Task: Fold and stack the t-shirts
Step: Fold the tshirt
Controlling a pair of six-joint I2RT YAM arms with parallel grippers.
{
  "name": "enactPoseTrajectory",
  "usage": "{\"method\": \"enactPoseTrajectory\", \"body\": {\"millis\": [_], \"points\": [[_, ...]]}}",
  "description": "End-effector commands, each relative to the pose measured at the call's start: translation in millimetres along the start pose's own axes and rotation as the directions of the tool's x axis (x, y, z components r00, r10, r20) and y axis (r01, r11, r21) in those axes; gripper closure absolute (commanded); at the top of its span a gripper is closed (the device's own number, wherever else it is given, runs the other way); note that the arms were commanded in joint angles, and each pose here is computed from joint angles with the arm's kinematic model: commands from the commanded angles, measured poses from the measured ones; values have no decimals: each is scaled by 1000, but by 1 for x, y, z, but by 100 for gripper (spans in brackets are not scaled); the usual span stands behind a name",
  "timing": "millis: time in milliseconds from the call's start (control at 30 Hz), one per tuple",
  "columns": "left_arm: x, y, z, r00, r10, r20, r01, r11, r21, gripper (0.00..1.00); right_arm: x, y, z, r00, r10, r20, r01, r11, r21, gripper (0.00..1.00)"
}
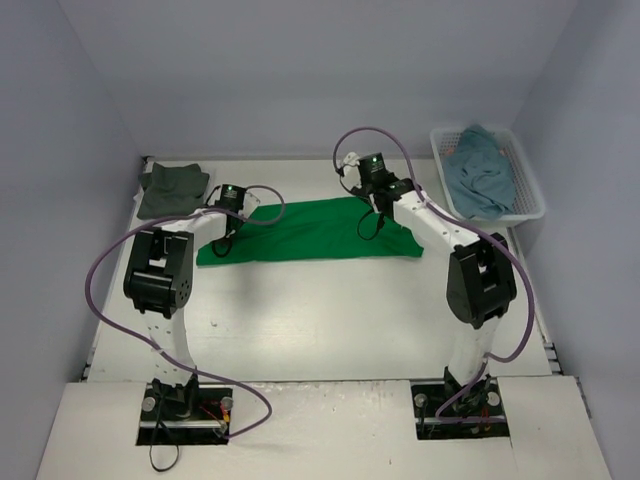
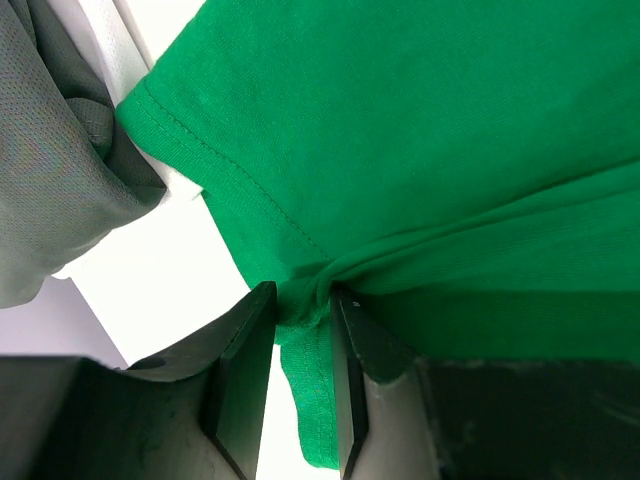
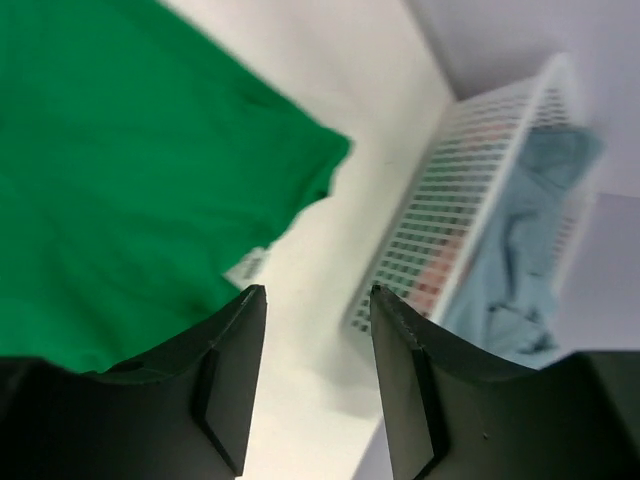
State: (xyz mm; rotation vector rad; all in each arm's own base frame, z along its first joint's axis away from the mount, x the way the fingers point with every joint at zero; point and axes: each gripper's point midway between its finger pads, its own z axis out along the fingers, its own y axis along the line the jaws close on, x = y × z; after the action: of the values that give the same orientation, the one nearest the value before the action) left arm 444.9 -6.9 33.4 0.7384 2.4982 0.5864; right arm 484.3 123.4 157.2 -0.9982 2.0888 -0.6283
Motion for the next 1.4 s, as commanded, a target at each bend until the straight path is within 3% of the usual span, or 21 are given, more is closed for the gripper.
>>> {"method": "enactPoseTrajectory", "body": {"millis": [0,100,333,433,833,1367], "points": [[-3,6,-15,999,-35,30,35,999,0,76,3,35,1,999,37,5,-36,990,-135,58],[0,2,-10,999,-29,21,29,1000,7,76,8,57,11,1000,7,-15,-9,983,-186,63],[6,-5,2,1000,-6,-4,7,1000,15,77,13,111,23,999,-1,-39,-14,929,-371,95],[7,-9,6,1000,0,-10,0,1000,25,76,16,124,22,999,-16,-45,-4,912,-409,98],[6,-2,32,999,39,-33,-41,997,-64,76,42,151,22,994,-61,-90,12,885,-466,99],[-37,28,7,998,-29,59,36,992,-124,75,62,171,31,986,-116,-116,43,867,-497,100]]}}
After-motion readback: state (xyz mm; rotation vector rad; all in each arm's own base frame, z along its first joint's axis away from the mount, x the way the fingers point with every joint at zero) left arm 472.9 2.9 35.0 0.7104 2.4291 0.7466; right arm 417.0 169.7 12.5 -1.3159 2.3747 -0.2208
